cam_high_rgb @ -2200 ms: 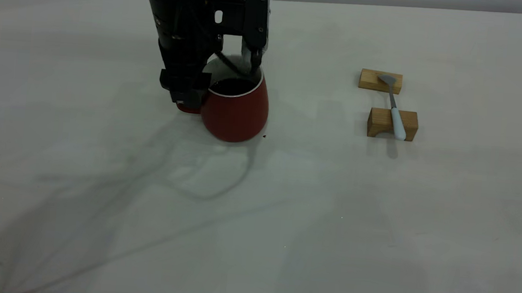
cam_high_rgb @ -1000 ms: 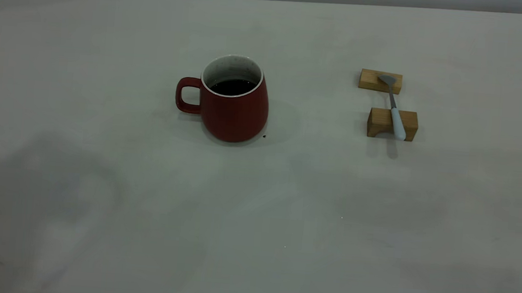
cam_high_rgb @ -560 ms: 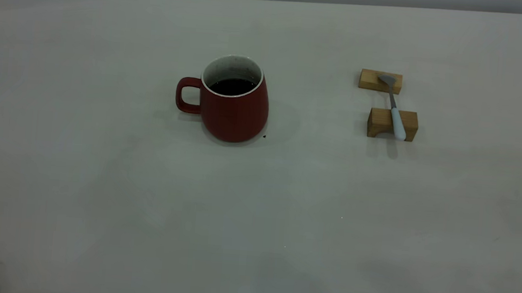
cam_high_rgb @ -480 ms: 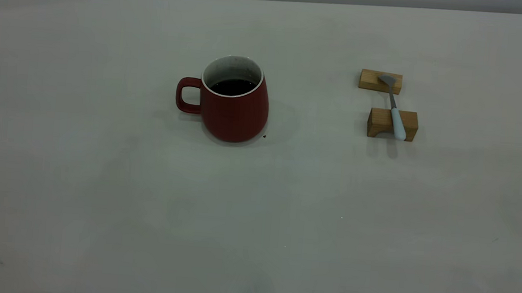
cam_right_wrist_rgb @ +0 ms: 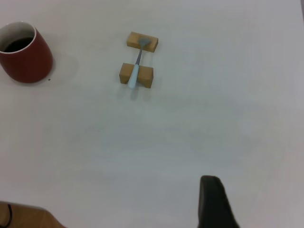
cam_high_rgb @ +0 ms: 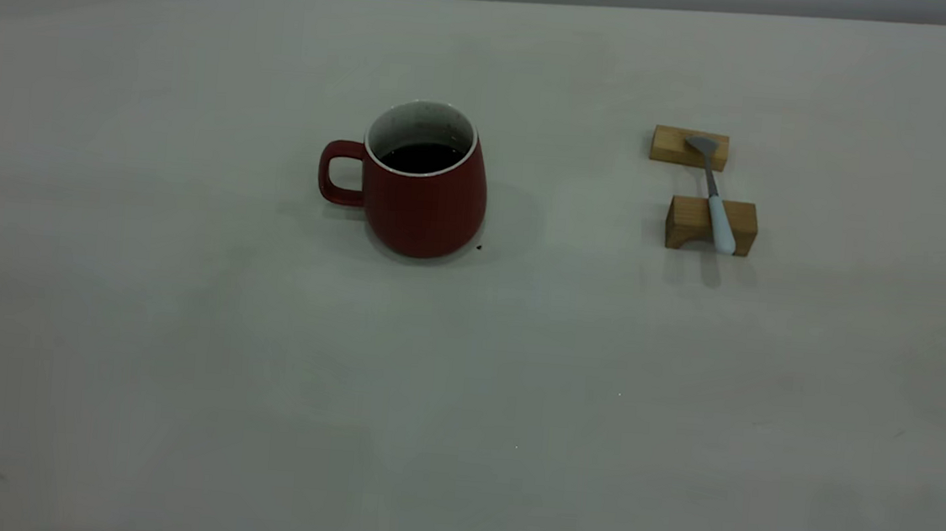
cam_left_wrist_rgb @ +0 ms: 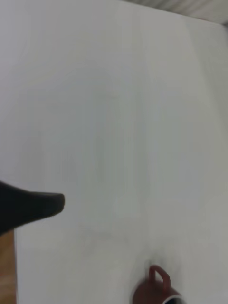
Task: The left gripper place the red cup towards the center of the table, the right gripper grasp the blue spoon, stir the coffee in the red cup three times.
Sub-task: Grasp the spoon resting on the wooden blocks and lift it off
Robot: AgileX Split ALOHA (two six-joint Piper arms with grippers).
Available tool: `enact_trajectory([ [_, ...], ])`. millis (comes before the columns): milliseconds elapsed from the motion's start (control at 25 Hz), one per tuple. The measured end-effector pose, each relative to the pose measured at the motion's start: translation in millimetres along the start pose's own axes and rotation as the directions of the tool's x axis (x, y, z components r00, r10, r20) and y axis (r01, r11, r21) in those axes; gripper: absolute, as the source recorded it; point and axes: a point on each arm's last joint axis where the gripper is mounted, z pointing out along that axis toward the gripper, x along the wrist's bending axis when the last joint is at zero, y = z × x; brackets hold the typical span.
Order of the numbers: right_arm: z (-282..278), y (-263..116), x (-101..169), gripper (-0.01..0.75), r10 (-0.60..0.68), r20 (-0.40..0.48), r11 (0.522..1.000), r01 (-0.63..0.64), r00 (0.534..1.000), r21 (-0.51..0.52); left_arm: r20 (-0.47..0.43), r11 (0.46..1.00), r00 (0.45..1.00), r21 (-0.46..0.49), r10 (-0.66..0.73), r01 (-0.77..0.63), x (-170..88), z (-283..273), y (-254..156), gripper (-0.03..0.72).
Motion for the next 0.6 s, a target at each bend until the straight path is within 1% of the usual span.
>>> enact_trajectory([
  [160,0,0,0,0.489,0.000,0.000,1.000,0.000,1.000,0.000,-0.020,0.998,0.998,-0.003,-0.062,0.062,-1,14,-32,0.585],
  [280,0,0,0,0.489,0.000,0.000,1.000,0.000,1.000,0.000,0.002,0.997,0.997,-0.015,-0.072,0.072,-4,24,-46,0.585],
  [360,0,0,0,0.489,0.000,-0.001,1.000,0.000,1.000,0.000,0.023,0.997,0.997,0.005,-0.077,0.077,-6,31,-52,0.585],
  [440,0,0,0,0.489,0.000,-0.001,1.000,0.000,1.000,0.000,0.046,0.998,0.997,0.018,-0.065,0.064,-9,34,-53,0.585],
  [600,0,0,0,0.489,0.000,-0.001,1.000,0.000,1.000,0.000,0.075,1.000,0.997,0.015,0.017,-0.018,-11,35,-54,0.585],
])
